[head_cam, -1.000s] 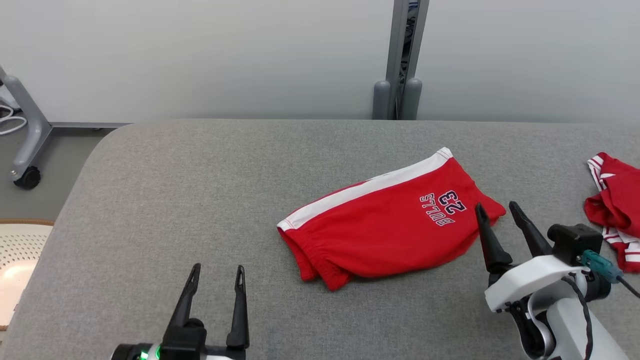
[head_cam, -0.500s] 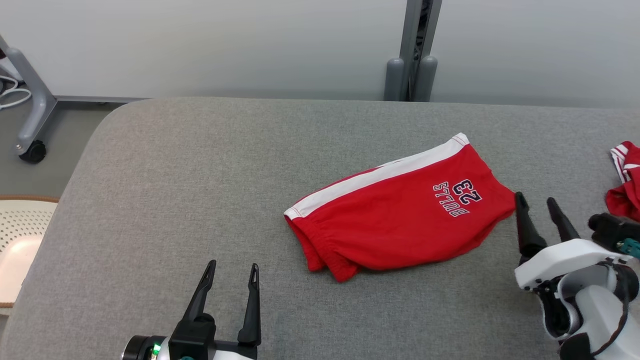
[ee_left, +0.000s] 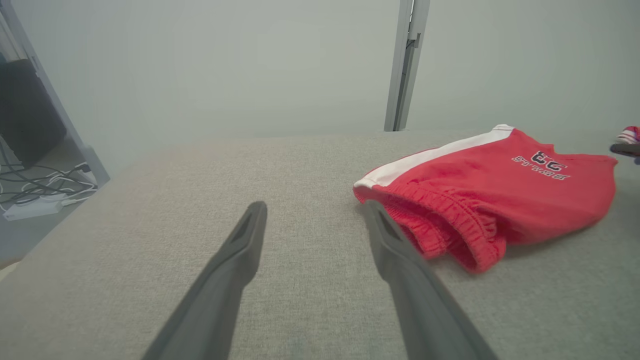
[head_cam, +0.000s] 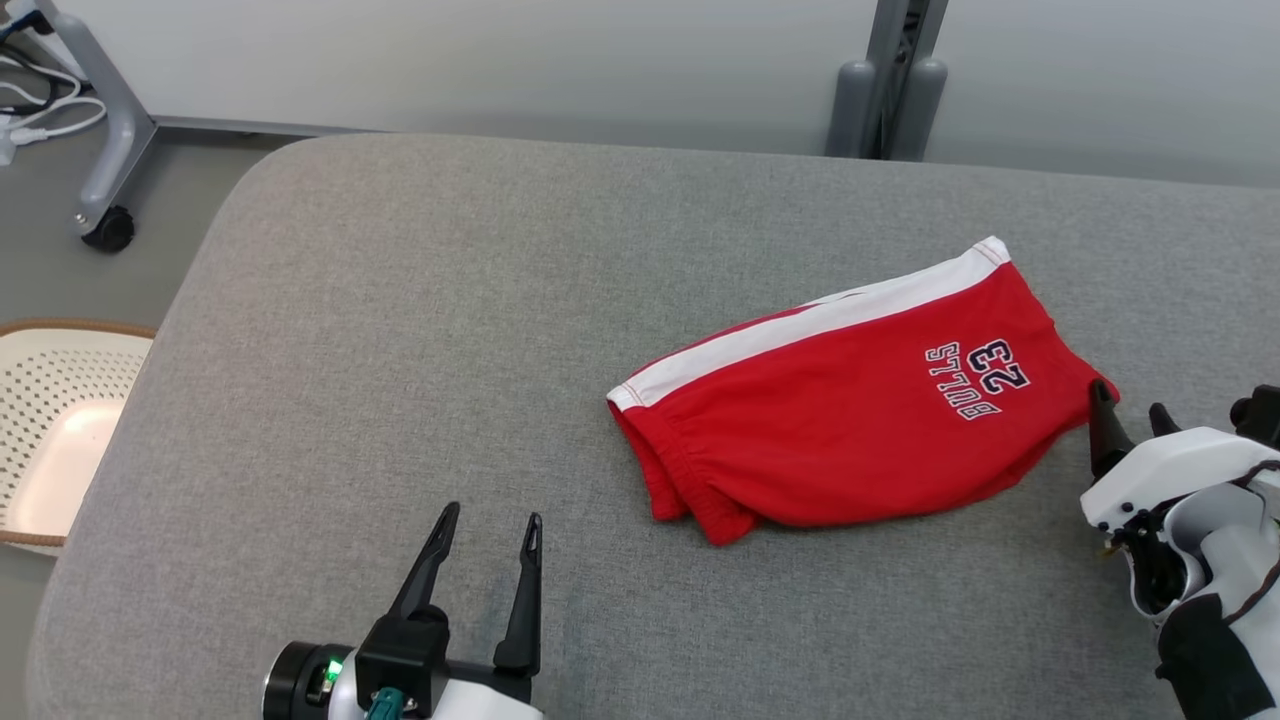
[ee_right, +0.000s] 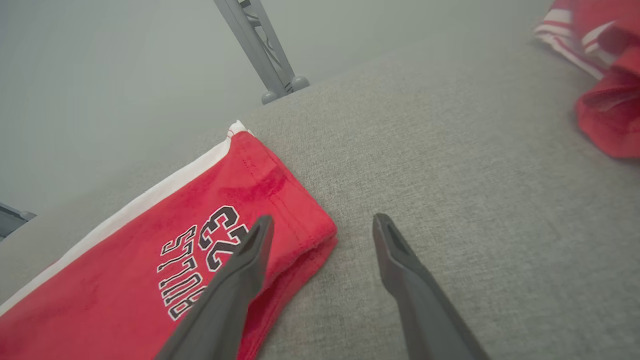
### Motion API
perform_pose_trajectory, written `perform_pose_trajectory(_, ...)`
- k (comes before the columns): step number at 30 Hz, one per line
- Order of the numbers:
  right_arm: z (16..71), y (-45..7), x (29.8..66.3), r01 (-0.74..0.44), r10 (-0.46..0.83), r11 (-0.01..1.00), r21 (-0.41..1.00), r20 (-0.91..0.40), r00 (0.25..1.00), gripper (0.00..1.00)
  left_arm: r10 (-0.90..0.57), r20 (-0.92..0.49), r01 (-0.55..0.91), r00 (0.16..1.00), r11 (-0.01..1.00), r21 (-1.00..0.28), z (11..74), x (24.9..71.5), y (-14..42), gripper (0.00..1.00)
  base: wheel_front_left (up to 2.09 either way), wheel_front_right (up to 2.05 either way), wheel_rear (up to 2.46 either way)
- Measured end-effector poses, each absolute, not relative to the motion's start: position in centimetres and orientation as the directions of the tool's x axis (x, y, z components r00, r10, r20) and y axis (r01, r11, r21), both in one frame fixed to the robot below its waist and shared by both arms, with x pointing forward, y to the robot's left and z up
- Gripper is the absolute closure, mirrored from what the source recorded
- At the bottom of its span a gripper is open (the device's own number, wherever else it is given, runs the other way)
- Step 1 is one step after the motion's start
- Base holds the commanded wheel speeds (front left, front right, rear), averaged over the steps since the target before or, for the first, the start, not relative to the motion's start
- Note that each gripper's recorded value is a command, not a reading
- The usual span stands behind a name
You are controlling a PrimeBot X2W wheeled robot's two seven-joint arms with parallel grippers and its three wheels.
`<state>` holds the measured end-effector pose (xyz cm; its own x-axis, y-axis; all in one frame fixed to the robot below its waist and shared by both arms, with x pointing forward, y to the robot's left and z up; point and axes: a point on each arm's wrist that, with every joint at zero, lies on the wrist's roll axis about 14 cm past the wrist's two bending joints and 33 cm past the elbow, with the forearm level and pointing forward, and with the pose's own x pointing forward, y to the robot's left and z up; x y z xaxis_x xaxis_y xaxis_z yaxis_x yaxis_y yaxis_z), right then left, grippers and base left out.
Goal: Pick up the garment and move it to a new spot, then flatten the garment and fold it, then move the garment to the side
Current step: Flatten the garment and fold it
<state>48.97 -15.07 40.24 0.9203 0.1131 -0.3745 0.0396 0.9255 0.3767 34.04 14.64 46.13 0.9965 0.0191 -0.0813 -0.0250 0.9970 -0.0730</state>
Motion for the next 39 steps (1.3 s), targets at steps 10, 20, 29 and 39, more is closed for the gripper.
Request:
perform_pose_trajectory(10, 37.5, -14.9, 50.2, 0.101, 0.102, 0.917, 0.385, -0.473, 0.875, 0.00, -0.028, -0.131, 0.020, 0.991, 0.998, -0.068, 44.5, 34.4, 14.0, 0.00, 0.00, 0.00, 0.00)
perform_pose_trajectory(20, 36.5, -14.1, 49.9, 0.106, 0.127, 0.914, 0.392, -0.523, 0.843, 1.00, -0.038, -0.138, 0.028, 0.990, 0.997, -0.075, 44.2, 34.7, 13.7, 0.00, 0.00, 0.00, 0.00)
perform_pose_trajectory(29, 37.2, -14.8, 49.3, 0.115, 0.104, 0.905, 0.408, -0.476, 0.873, 1.00, -0.053, -0.124, 0.043, 0.991, 0.996, -0.083, 44.6, 35.3, 13.2, 0.00, 0.00, 0.00, 0.00)
perform_pose_trajectory(39, 39.3, -16.9, 47.7, 0.129, 0.057, 0.877, 0.462, -0.367, 0.928, 1.00, -0.114, -0.099, 0.105, 0.988, 0.990, -0.093, 45.2, 36.1, 11.4, 0.00, 0.00, 0.00, 0.00)
